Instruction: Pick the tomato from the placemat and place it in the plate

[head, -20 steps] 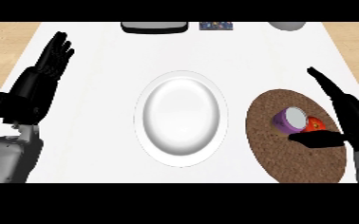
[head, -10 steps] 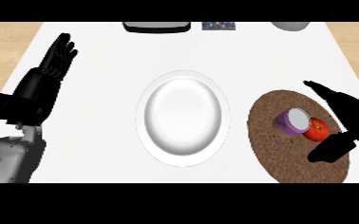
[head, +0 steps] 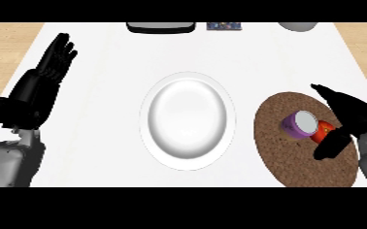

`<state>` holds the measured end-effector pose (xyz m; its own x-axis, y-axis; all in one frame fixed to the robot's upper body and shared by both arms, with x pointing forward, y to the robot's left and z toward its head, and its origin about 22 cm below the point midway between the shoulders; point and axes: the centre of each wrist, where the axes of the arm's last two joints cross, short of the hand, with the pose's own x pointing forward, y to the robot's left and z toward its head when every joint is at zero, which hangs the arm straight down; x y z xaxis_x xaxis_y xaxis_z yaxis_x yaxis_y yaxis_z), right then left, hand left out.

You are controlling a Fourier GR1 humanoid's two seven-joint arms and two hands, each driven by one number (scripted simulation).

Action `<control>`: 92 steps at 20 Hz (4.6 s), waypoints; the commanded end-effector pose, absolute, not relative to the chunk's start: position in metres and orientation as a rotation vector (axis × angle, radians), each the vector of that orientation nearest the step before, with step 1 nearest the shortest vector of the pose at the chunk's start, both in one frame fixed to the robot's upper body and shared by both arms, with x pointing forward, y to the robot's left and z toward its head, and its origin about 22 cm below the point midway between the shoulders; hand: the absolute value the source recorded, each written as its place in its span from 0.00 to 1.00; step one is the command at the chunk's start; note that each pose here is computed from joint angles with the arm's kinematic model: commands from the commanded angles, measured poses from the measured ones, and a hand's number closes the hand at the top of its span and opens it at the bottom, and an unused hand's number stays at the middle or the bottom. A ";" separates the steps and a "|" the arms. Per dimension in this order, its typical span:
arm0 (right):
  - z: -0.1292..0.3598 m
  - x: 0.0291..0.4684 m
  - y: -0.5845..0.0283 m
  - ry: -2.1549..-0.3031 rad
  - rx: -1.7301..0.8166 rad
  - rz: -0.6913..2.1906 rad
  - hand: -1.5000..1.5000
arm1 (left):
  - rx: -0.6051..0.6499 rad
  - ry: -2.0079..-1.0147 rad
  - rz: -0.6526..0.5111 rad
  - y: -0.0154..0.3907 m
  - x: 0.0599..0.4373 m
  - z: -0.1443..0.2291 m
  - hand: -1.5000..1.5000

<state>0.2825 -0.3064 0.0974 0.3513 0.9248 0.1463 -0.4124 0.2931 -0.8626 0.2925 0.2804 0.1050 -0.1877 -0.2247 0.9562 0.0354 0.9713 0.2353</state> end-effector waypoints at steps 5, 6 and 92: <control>0.064 0.289 -0.316 -0.603 -0.868 1.021 0.00 | 0.152 -1.741 -0.226 0.285 0.287 0.103 0.50; 0.067 0.271 -0.334 -0.606 -0.853 1.015 0.00 | 0.136 -1.740 -0.224 0.288 0.310 0.109 0.50; 0.075 0.247 -0.076 -1.167 -1.087 0.334 1.00 | 0.106 -1.775 -0.271 0.272 0.314 0.110 0.50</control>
